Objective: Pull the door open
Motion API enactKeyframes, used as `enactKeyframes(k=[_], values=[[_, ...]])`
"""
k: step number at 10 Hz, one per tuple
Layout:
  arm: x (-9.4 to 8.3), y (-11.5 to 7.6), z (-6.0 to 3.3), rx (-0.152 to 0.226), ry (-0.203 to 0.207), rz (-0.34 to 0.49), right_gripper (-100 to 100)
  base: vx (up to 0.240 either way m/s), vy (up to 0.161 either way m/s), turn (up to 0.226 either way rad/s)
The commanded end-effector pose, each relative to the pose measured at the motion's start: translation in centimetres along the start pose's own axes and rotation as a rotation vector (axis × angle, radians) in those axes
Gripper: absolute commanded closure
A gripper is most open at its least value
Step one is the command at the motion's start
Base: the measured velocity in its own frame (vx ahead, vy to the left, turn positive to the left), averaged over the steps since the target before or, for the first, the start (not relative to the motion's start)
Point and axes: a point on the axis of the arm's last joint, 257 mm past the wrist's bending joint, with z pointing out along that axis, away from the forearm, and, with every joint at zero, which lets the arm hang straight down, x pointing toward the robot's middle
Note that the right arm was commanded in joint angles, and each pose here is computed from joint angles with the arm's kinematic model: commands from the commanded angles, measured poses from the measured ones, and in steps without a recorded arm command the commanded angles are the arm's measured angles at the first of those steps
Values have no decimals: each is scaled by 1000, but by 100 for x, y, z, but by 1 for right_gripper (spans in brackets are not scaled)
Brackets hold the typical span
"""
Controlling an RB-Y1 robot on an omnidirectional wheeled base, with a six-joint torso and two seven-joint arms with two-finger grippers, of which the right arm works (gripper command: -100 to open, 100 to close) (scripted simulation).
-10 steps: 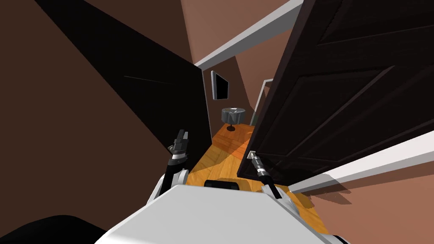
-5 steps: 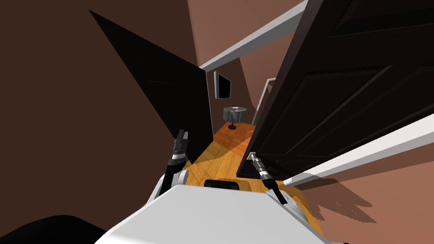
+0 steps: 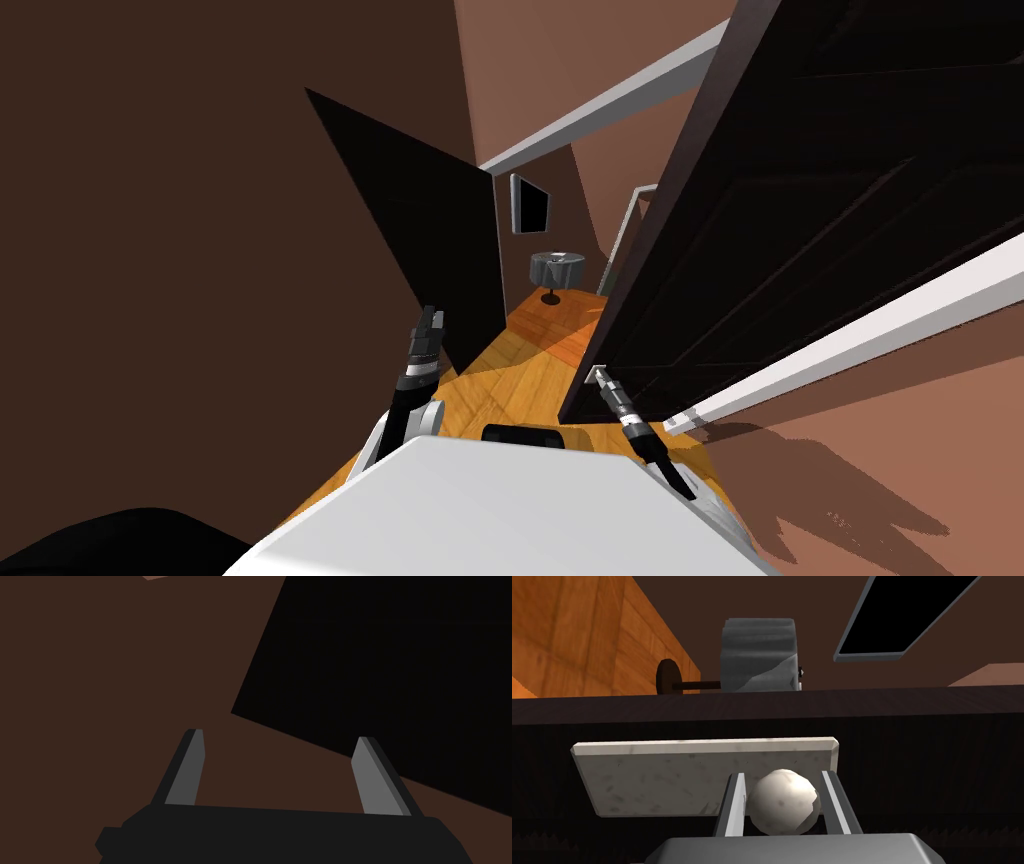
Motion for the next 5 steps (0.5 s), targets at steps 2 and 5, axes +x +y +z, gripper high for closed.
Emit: enactKeyframes(k=[2,5], values=[[-1,-2,-140,-2,26,-2,100,-126,-51,62],[8,12,-328,-4,68,0,100,-161,-79,103]])
